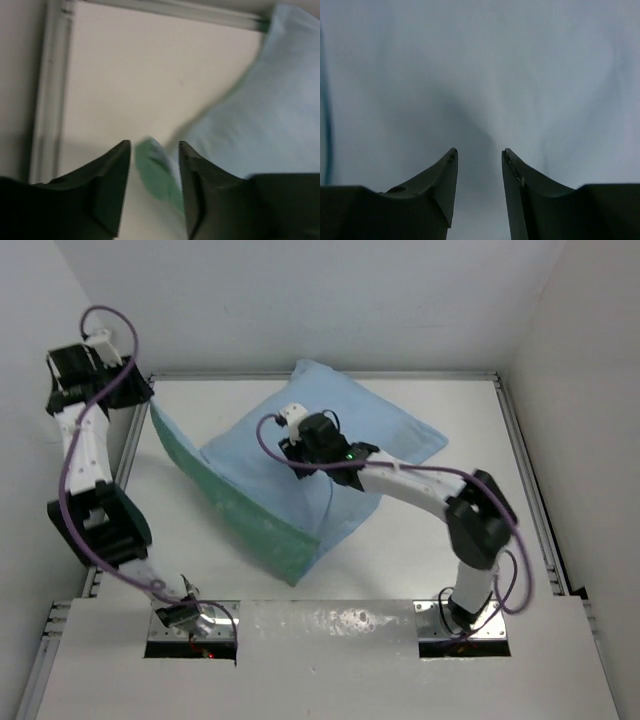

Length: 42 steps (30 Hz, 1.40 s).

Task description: Put the pillow into the pillowcase

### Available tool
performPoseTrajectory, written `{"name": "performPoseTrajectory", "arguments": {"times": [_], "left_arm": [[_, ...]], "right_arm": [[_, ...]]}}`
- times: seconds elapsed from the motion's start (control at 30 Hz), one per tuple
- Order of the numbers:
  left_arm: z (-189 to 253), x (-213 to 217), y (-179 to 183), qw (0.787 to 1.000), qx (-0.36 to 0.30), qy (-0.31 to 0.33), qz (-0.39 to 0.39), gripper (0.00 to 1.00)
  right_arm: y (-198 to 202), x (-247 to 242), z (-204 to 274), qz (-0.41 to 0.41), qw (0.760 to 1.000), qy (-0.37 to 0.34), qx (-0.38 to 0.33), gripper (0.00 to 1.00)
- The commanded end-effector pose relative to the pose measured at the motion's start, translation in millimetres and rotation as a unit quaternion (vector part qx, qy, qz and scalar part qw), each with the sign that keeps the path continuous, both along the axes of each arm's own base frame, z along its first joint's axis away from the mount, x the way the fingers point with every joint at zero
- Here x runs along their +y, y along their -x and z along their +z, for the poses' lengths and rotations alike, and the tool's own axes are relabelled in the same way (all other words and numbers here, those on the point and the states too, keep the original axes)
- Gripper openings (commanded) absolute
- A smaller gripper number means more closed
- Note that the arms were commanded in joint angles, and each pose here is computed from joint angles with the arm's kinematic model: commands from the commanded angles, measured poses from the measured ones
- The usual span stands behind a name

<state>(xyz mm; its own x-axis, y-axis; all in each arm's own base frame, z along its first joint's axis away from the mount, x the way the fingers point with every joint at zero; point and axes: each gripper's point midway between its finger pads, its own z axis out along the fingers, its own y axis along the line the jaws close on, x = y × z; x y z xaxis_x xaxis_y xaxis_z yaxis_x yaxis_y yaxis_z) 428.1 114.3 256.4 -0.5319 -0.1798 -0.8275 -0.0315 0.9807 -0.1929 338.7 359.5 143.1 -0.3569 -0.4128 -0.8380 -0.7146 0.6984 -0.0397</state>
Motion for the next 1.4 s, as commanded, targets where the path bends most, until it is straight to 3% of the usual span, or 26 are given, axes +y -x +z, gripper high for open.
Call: {"name": "performPoseTrajectory", "arguments": {"times": [0.0, 0.03, 0.07, 0.1, 0.13, 0.2, 0.23, 0.27, 0.33, 0.43, 0.47, 0.6, 0.67, 0.7, 0.77, 0.8, 0.87, 0.93, 0.97, 1.0, 1.07, 1.1, 1.13, 1.23, 1.33, 1.37], "left_arm": [[3, 61, -23, 0.994, 0.031, 0.046, 0.097, 0.48], [16, 72, -23, 0.993, 0.027, 0.041, 0.103, 0.53], [4, 72, -15, 0.992, 0.056, 0.041, 0.105, 0.64], [-13, 66, -3, 0.992, 0.078, 0.033, 0.093, 0.66], [-22, 61, 6, 0.992, 0.088, 0.033, 0.084, 0.76], [-18, 38, 28, 0.995, 0.084, 0.018, 0.055, 0.78], [-48, 23, 46, 0.991, 0.122, 0.031, 0.043, 0.78], [-45, 11, 62, 0.991, 0.126, 0.014, 0.034, 0.8], [-80, -21, 91, 0.984, 0.178, -0.004, 0.009, 0.85], [-118, -64, 110, 0.975, 0.218, -0.014, -0.045, 0.91], [-124, -71, 111, 0.974, 0.22, -0.015, -0.055, 0.97], [-147, -90, 101, 0.967, 0.231, -0.019, -0.107, 0.98], [-170, -99, 96, 0.956, 0.252, -0.032, -0.145, 0.92], [-174, -100, 89, 0.956, 0.251, -0.038, -0.151, 0.76], [-182, -106, 71, 0.954, 0.247, -0.048, -0.165, 0.65], [-181, -109, 61, 0.956, 0.238, -0.051, -0.166, 0.63], [-179, -128, 32, 0.958, 0.209, -0.056, -0.188, 0.63], [-160, -145, -10, 0.962, 0.166, -0.07, -0.207, 0.67], [-134, -162, -37, 0.964, 0.126, -0.083, -0.221, 0.7], [-140, -171, -49, 0.962, 0.129, -0.079, -0.226, 0.75], [-104, -185, -85, 0.967, 0.078, -0.079, -0.229, 0.79], [-113, -189, -92, 0.967, 0.093, -0.065, -0.229, 0.8], [-107, -190, -99, 0.967, 0.089, -0.063, -0.228, 0.81], [-62, -194, -106, 0.964, 0.063, -0.071, -0.249, 0.8], [-34, -195, -69, 0.953, 0.07, -0.08, -0.283, 0.81], [-37, -194, -47, 0.95, 0.104, -0.076, -0.285, 0.82]], "right_arm": [[-78, -10, 9, -0.15, 0.988, -0.021, 0.007, 0.39], [-87, -5, 13, -0.164, 0.985, -0.034, 0.037, 0.46], [-90, -3, 1, -0.161, 0.985, -0.032, 0.061, 0.77], [-97, 1, -17, -0.159, 0.983, -0.026, 0.084, 0.87], [-95, -2, -30, -0.161, 0.982, -0.009, 0.094, 0.95], [-93, -5, -49, -0.164, 0.981, 0.01, 0.1, 0.99], [-89, -10, -65, -0.168, 0.98, 0.021, 0.107, 0.99], [-88, -13, -72, -0.172, 0.979, 0.027, 0.108, 0.99], [-87, -25, -90, -0.192, 0.974, 0.05, 0.108, 0.99], [-85, -40, -111, -0.211, 0.968, 0.087, 0.109, 0.98], [-84, -43, -116, -0.21, 0.967, 0.093, 0.114, 0.94], [-68, -81, -147, -0.275, 0.942, 0.079, 0.177, 0.0], [-65, -110, -147, -0.316, 0.925, 0.038, 0.209, 0.0], [-43, -131, -168, -0.356, 0.902, 0.025, 0.244, 0.0], [-36, -171, -152, -0.427, 0.872, -0.02, 0.238, 0.0], [-4, -196, -172, -0.465, 0.849, -0.024, 0.249, 0.0], [9, -218, -145, -0.501, 0.84, -0.07, 0.2, 0.0], [41, -237, -156, -0.536, 0.814, -0.096, 0.202, 0.0], [51, -234, -154, -0.535, 0.811, -0.11, 0.208, 0.0], [51, -224, -143, -0.526, 0.812, -0.148, 0.206, 0.0], [50, -187, -124, -0.466, 0.848, -0.168, 0.19, 0.0], [48, -166, -113, -0.424, 0.876, -0.161, 0.166, 0.0], [42, -156, -105, -0.408, 0.885, -0.161, 0.156, 0.0], [21, -128, -87, -0.397, 0.885, -0.178, 0.169, 0.3], [-8, -123, -46, -0.414, 0.882, -0.187, 0.125, 0.63], [-10, -130, -41, -0.43, 0.878, -0.178, 0.115, 0.79]]}}
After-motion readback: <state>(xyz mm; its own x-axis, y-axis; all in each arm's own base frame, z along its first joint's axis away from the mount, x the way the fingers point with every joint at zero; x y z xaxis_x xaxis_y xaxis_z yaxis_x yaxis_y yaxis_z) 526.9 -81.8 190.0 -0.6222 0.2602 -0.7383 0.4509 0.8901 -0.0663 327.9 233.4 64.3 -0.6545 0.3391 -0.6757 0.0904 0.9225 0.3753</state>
